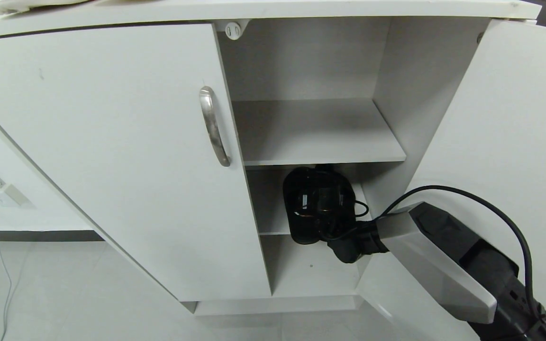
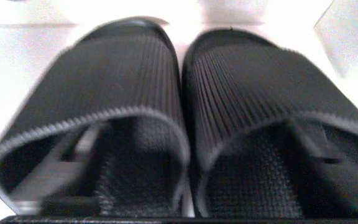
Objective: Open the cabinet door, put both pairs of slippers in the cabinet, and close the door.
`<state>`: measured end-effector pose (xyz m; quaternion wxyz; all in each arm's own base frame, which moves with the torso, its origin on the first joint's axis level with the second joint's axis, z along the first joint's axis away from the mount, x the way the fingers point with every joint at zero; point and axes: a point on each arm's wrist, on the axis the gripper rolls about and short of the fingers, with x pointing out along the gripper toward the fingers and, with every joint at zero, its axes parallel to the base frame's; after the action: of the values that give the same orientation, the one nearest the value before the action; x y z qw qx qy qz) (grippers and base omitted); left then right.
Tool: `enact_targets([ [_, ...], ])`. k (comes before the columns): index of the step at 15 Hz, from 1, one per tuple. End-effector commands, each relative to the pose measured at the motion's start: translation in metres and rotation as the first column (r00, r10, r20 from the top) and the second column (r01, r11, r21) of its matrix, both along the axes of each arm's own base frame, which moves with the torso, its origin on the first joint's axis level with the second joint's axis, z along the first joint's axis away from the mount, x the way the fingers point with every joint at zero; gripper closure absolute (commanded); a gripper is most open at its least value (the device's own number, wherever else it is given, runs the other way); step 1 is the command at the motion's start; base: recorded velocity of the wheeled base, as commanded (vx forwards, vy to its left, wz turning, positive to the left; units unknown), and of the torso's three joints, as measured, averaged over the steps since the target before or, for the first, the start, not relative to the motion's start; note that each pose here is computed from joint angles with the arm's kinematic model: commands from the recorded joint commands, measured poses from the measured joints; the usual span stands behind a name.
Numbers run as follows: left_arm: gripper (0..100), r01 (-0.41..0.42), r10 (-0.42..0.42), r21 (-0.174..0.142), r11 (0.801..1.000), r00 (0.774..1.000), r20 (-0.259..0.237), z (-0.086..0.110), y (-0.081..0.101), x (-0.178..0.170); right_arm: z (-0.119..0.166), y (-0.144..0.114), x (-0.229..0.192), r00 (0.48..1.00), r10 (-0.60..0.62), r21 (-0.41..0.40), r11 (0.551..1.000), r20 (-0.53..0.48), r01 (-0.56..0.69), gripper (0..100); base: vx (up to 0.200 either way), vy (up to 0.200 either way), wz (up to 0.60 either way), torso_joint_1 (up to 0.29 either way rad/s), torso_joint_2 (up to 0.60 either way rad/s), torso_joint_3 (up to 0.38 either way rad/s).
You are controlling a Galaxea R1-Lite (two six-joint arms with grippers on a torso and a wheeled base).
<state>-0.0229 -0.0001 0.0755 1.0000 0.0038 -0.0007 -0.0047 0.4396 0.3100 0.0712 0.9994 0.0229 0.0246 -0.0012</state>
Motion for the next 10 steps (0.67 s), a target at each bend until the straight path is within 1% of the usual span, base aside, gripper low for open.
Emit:
enact_targets([
  [1, 100, 0.0, 0.0, 0.0, 1.0, 1.0, -0.001, 0.0, 0.0, 0.0, 0.008, -0.003, -0.007, 1.0, 0.004, -0.002, 1.0, -0.001, -0.004, 0, 0.0, 0.0, 0.0, 0.0, 0.0, 0.0],
  [2, 100, 0.0, 0.0, 0.0, 1.0, 1.0, -0.001, 0.0, 0.0, 0.0, 0.01, -0.004, -0.013, 1.0, 0.008, -0.007, 1.0, -0.007, -0.008, 0, 0.0, 0.0, 0.0, 0.0, 0.0, 0.0],
  [5, 100, 0.0, 0.0, 0.0, 1.0, 1.0, 0.0, 0.0, 0.0, 0.0, 0.03, -0.015, -0.051, 0.999, 0.038, -0.002, 0.999, 0.005, -0.038, 0, 0.0, 0.0, 0.0, 0.0, 0.0, 0.0],
  [7, 100, 0.0, 0.0, 0.0, 1.0, 1.0, -0.001, 0.0, 0.0, 0.0, 0.04, -0.03, -0.094, 0.997, 0.072, -0.012, 0.997, -0.015, -0.073, 0, 0.0, 0.0, 0.0, 0.0, 0.0, 0.0],
  [9, 100, 0.0, 0.0, 0.006, 1.0, 1.0, -0.001, 0.0, 0.0, 0.0, 0.037, -0.053, -0.147, 0.991, 0.123, -0.032, 0.992, -0.045, -0.125, 0, 0.0, 0.0, 0.0, 0.0, 0.0, 0.0],
  [10, 100, 0.0, 0.0, 0.005, 1.0, 1.0, 0.0, 0.0, 0.0, 0.0, 0.035, -0.059, -0.166, 0.988, 0.151, -0.03, 0.988, -0.045, -0.152, 0, 0.0, 0.0, 0.0, 0.0, 0.0, 0.0],
])
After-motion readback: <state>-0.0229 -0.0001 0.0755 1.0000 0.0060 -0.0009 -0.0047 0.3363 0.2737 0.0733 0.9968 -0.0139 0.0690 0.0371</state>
